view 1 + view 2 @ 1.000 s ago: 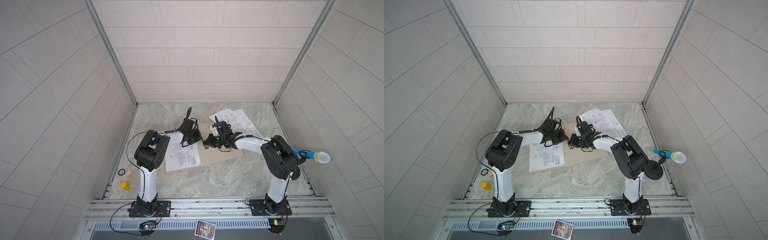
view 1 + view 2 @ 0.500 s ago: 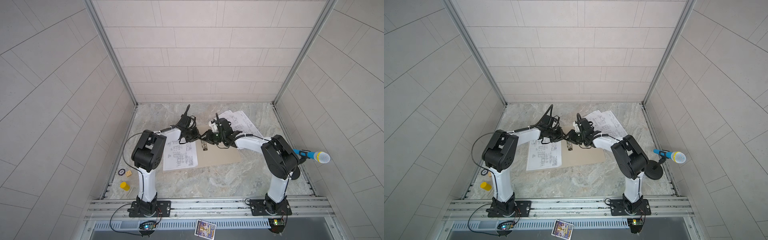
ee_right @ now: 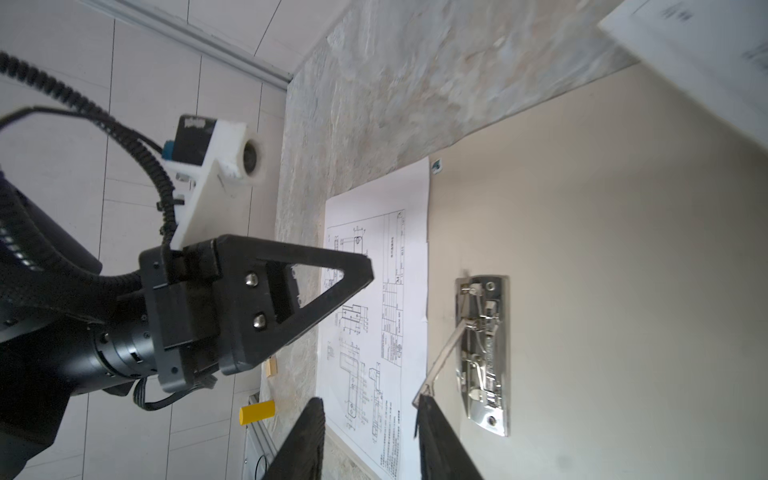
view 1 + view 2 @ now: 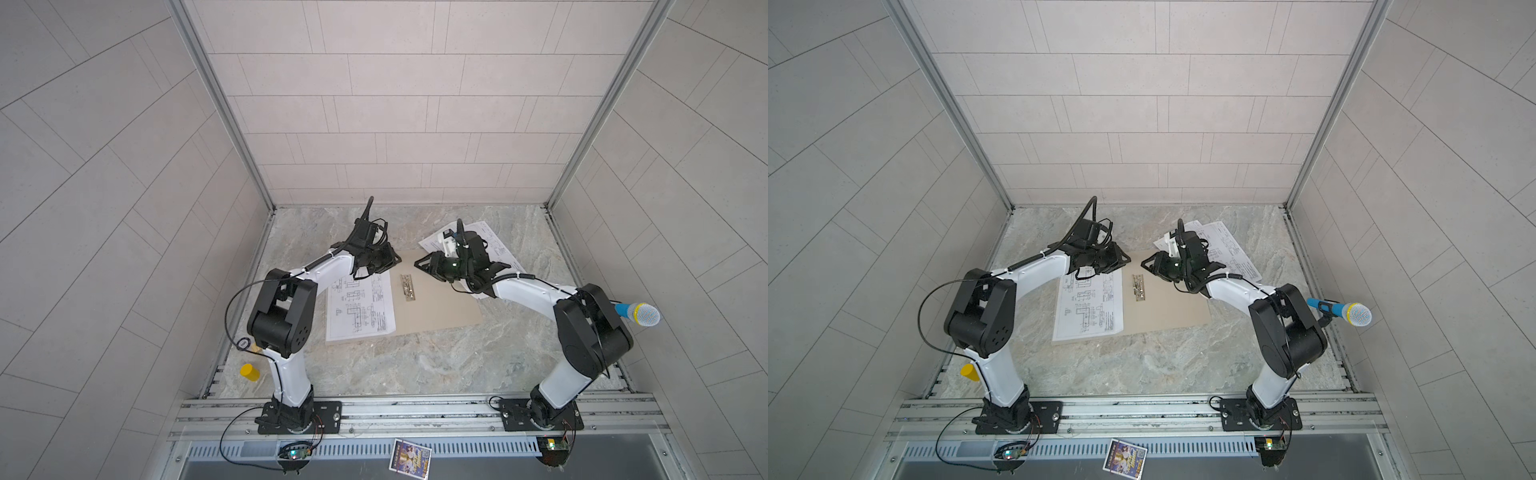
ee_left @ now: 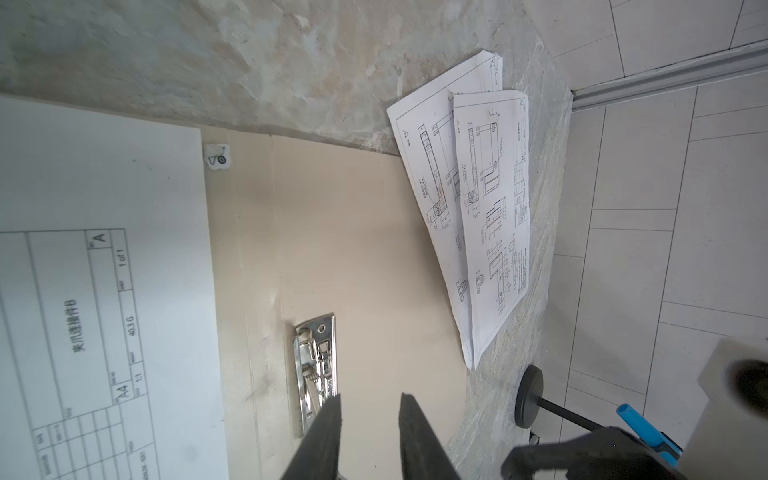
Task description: Put the files into the folder
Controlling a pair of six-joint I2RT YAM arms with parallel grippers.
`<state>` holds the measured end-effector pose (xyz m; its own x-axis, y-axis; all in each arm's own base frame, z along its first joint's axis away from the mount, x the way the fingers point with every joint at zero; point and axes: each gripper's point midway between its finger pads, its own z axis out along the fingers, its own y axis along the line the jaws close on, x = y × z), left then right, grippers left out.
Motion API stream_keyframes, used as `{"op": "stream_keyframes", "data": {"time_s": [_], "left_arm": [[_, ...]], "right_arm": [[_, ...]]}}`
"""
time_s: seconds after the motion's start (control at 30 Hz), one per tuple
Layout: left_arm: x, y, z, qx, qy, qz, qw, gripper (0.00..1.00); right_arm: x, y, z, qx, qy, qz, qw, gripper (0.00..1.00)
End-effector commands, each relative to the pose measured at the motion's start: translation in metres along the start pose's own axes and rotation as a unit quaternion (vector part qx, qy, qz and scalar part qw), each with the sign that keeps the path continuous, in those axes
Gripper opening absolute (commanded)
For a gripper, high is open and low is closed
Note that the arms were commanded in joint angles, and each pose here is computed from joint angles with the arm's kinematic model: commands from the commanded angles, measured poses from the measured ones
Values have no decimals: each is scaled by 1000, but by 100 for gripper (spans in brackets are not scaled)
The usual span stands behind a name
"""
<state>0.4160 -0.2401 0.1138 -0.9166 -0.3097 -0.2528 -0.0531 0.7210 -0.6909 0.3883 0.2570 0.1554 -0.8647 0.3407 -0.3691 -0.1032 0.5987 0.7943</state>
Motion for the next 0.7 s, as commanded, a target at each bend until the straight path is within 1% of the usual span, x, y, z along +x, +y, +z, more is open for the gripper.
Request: {"op": "stream_keyframes", "data": {"time_s": [0.0, 0.07, 0.13, 0.27, 0.33, 0.47, 0.53, 0.67], "left_arm": [[-2, -1, -17, -8, -18, 15, 1000, 33], [-1, -6, -20, -2, -22, 20, 1000, 34], [3, -13, -21, 5, -21, 24, 999, 36], [12, -32, -17, 16, -14, 42, 999, 39], [17, -36, -13, 14, -7, 47, 999, 39], [27, -33, -11, 4, 5, 48, 999, 40], [35, -29, -14, 0, 9, 66, 998, 40], [65, -27, -17, 10, 43, 85, 995, 40]], "right_arm": [[-7, -21, -25, 41, -11, -30, 999, 40], [-14, -47, -42, 82, -25, -39, 996, 44], [-23, -71, -58, 108, -45, -37, 992, 47], [-35, -120, -88, 154, -73, -4, 985, 50], [-37, -136, -97, 168, -79, 5, 983, 51], [-30, -151, -102, 183, -64, 5, 981, 51], [-24, -155, -99, 183, -55, 12, 982, 51], [-14, -159, -91, 161, -50, 32, 985, 51]]}}
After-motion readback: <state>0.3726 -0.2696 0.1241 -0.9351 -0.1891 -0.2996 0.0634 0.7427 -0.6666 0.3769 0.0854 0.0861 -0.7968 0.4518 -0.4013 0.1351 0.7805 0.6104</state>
